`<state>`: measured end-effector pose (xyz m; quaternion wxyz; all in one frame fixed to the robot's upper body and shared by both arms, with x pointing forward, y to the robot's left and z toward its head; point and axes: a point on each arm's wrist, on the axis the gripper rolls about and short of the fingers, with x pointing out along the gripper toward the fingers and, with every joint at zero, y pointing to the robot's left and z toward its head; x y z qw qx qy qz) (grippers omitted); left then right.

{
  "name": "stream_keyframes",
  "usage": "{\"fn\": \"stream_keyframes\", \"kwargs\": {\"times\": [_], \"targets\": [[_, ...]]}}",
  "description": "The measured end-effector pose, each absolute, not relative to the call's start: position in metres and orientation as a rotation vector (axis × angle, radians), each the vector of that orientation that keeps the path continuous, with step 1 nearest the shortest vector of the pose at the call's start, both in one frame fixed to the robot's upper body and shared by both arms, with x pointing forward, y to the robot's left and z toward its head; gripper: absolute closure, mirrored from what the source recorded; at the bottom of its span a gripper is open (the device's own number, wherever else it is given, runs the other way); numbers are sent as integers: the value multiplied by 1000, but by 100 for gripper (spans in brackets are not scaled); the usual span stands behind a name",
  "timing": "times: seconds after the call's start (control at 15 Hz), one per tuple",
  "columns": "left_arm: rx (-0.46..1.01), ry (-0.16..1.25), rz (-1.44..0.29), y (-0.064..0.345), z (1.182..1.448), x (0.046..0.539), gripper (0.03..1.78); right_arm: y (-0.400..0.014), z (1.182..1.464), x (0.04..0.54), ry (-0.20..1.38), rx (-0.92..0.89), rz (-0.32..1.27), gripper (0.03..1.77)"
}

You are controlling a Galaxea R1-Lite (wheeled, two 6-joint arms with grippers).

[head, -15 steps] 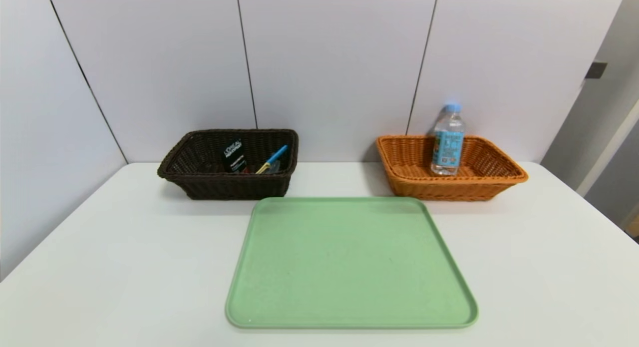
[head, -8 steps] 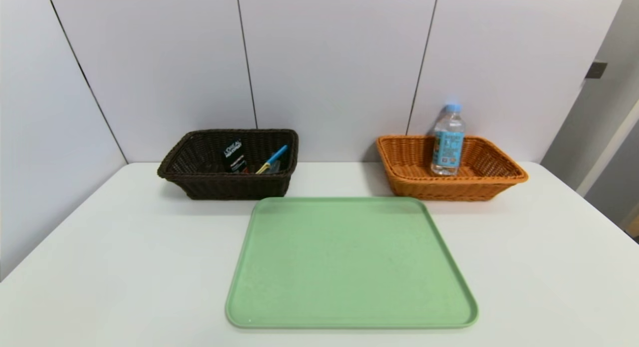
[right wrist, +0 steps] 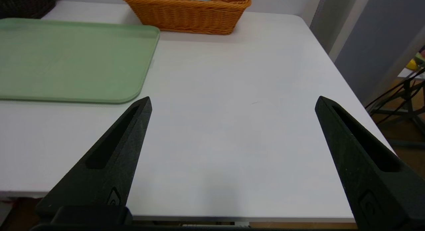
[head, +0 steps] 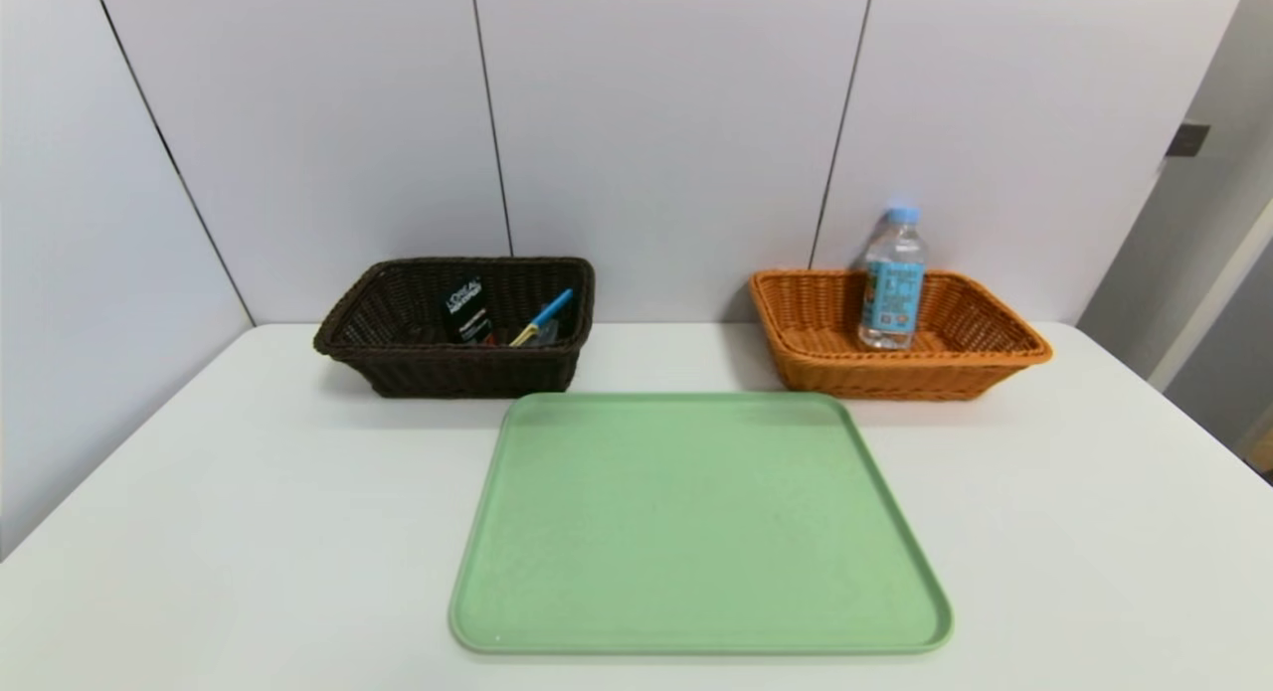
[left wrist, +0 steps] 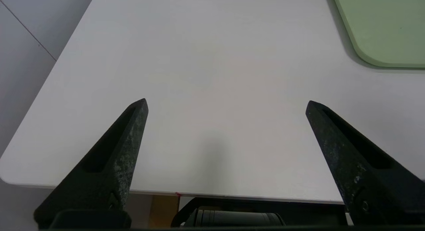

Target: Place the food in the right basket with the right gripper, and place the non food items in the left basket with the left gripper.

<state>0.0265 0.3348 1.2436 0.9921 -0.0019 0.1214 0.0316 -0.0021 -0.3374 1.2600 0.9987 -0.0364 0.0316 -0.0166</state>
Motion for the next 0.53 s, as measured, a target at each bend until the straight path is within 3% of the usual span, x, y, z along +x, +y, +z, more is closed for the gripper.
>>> {"fn": "stream_keyframes", "kwargs": {"times": [0.33, 0.53], "targets": [[115, 112, 56, 335, 1205, 53, 12, -339, 1244, 23, 30, -63, -95, 10], [144, -9, 32, 334, 1196, 64, 12, -339, 1224, 42, 28, -69, -112, 10]]}}
